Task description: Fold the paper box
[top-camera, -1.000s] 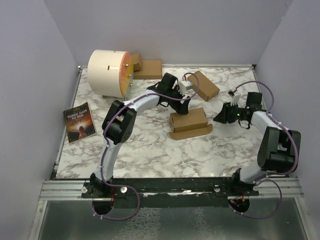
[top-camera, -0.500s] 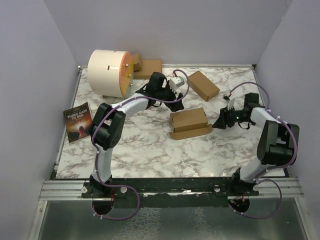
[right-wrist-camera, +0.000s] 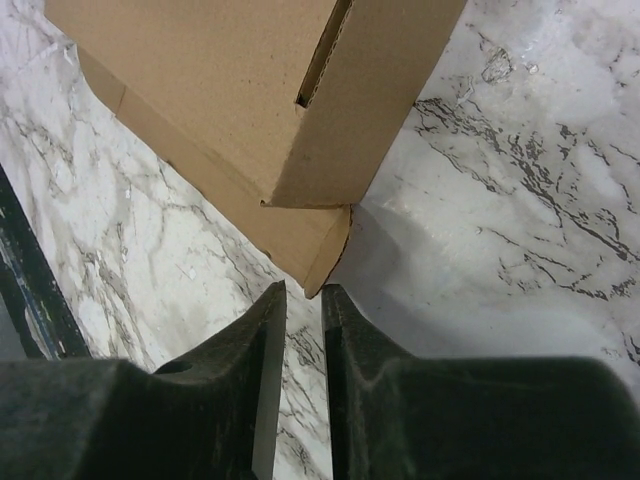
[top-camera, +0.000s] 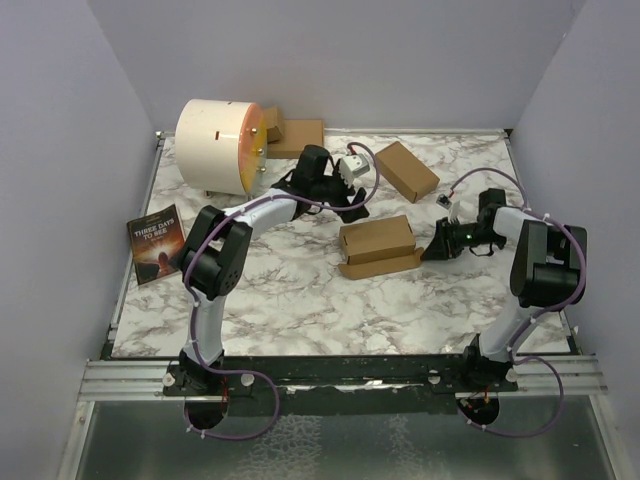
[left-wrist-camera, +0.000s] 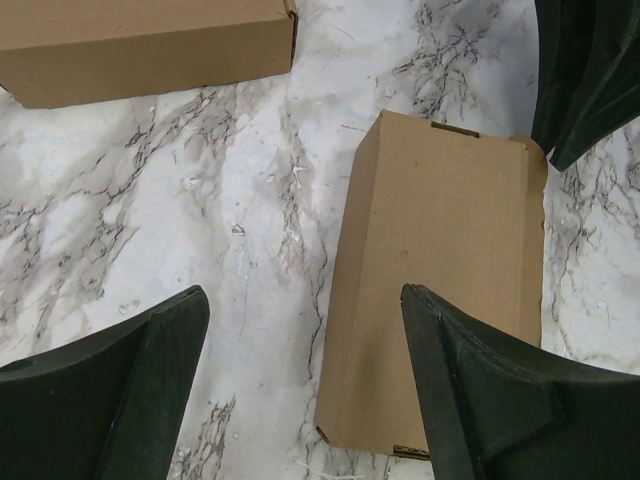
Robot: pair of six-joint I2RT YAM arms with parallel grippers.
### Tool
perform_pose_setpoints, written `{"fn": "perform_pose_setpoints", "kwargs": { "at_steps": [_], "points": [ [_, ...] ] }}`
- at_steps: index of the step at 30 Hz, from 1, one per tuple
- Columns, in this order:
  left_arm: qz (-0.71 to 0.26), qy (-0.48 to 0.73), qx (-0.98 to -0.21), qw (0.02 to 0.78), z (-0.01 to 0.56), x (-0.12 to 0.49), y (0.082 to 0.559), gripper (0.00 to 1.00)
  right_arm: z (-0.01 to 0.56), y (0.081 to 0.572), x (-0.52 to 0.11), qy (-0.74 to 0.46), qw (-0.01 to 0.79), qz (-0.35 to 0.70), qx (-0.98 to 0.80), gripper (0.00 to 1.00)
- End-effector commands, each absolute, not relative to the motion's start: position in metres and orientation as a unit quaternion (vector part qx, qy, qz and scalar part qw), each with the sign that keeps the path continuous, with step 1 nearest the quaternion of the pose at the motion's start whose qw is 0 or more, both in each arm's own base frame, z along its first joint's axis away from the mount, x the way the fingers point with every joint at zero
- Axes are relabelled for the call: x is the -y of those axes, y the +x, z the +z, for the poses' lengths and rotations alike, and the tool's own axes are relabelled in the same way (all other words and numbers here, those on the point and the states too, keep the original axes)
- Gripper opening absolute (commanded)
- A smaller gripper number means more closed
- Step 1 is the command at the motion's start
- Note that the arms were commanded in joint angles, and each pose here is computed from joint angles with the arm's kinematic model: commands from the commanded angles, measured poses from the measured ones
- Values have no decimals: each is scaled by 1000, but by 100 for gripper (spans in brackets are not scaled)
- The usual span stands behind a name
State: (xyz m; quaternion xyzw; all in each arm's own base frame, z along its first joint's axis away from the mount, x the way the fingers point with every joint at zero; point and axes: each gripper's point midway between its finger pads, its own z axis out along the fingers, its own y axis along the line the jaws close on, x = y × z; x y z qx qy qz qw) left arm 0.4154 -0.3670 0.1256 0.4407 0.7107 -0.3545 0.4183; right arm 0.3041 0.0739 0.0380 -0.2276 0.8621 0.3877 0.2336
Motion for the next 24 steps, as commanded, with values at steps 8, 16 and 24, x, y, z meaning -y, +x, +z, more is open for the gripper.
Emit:
{"fn": "perform_pose_setpoints", "kwargs": {
  "at_steps": [8, 16, 24],
  "points": [
    [-366, 436, -713, 409, 113, 370, 416, 80, 39, 317, -76, -221, 237, 376, -868, 10],
    [-376, 421, -714, 414, 120, 370, 412, 80, 42, 335, -74, -236, 254, 337, -875, 3],
    [-394, 366, -735, 413, 130, 362, 429, 80, 40, 359, -74, -263, 267, 296, -879, 1]
  ]
}}
